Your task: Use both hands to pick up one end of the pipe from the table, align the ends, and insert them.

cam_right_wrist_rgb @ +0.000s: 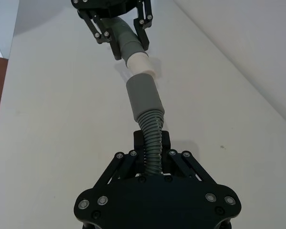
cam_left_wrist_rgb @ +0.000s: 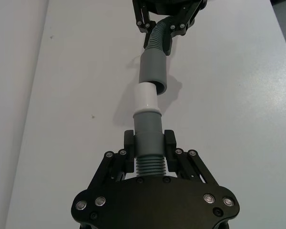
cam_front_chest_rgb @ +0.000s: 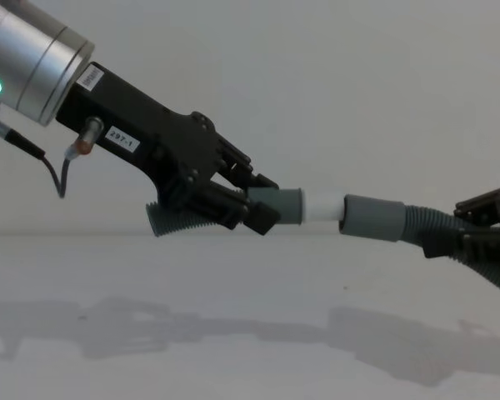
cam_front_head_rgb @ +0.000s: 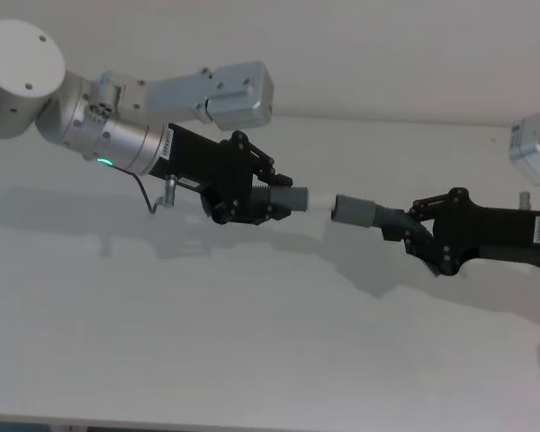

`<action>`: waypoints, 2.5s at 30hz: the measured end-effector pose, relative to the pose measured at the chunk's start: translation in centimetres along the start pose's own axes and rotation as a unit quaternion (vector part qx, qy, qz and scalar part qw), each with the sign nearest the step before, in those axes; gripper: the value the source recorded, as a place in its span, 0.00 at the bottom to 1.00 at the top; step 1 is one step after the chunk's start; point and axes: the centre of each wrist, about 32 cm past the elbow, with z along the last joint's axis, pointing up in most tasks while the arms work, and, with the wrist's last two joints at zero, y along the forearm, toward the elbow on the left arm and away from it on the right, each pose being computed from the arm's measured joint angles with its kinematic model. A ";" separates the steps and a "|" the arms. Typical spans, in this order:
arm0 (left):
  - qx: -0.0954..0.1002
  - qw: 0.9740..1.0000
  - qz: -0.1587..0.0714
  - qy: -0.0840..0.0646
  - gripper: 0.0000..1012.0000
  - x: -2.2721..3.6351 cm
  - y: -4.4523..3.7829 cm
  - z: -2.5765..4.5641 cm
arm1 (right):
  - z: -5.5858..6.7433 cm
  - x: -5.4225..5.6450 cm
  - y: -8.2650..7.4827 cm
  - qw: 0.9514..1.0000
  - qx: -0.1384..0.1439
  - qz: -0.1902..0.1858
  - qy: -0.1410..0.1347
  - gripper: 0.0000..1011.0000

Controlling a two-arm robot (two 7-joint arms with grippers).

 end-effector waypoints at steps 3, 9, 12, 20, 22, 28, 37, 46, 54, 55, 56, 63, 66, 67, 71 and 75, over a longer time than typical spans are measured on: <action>0.000 1.000 0.000 0.000 0.35 0.05 -0.06 -0.05 | 0.0 0.1 0.0 1.000 0.001 -0.001 0.002 0.18; 0.000 1.000 -0.001 0.001 0.35 0.17 -0.18 -0.14 | 0.0 0.2 0.1 1.000 0.004 -0.001 0.005 0.18; 0.000 1.000 -0.002 0.001 0.35 0.25 -0.24 -0.20 | 0.0 0.2 0.1 1.000 0.005 -0.001 0.007 0.18; -0.001 1.000 -0.009 0.001 0.35 0.49 -0.52 -0.28 | 0.0 0.3 0.2 1.000 0.007 0.000 0.012 0.18; -0.001 1.000 -0.011 0.001 0.35 0.52 -0.57 -0.30 | 0.0 0.4 0.2 1.000 0.008 0.000 0.013 0.18; -0.003 1.000 -0.017 0.001 0.35 0.59 -0.82 -0.33 | 0.0 0.5 0.4 1.000 0.011 0.002 0.018 0.18; -0.006 1.000 -0.022 0.001 0.35 0.56 -1.01 -0.33 | 0.0 0.5 0.5 1.000 0.015 0.003 0.023 0.18; -0.008 1.000 -0.026 0.000 0.35 0.38 -1.08 -0.21 | 0.0 0.5 0.8 1.000 0.016 0.007 0.023 0.18; -0.003 1.000 -0.023 0.001 0.35 0.27 -0.99 -0.09 | 0.1 0.4 0.7 1.000 0.013 0.011 0.014 0.18; -0.002 1.000 -0.023 0.001 0.35 0.24 -0.98 -0.06 | 0.2 0.4 0.7 1.000 0.013 0.011 0.013 0.18; -0.001 1.000 -0.023 0.001 0.35 0.23 -0.98 -0.05 | 0.2 0.4 0.7 1.000 0.013 0.011 0.012 0.18; 0.008 1.000 -0.022 0.002 0.35 0.19 -0.91 0.11 | 0.3 0.3 0.6 1.000 0.010 0.013 0.003 0.18; 0.016 1.000 -0.023 0.002 0.35 0.17 -0.91 0.21 | 0.3 0.3 0.6 1.000 0.009 0.012 0.000 0.18; 0.018 1.000 -0.023 0.003 0.35 0.17 -0.92 0.24 | 0.3 0.2 0.5 1.000 0.009 0.013 -0.002 0.18; 0.034 0.999 -0.025 0.002 0.35 0.19 -0.96 0.49 | 0.3 0.2 0.5 1.000 0.008 0.012 -0.007 0.18; 0.048 0.998 -0.030 -0.001 0.35 0.24 -1.06 0.72 | 0.4 0.2 0.4 1.000 0.007 0.012 -0.014 0.18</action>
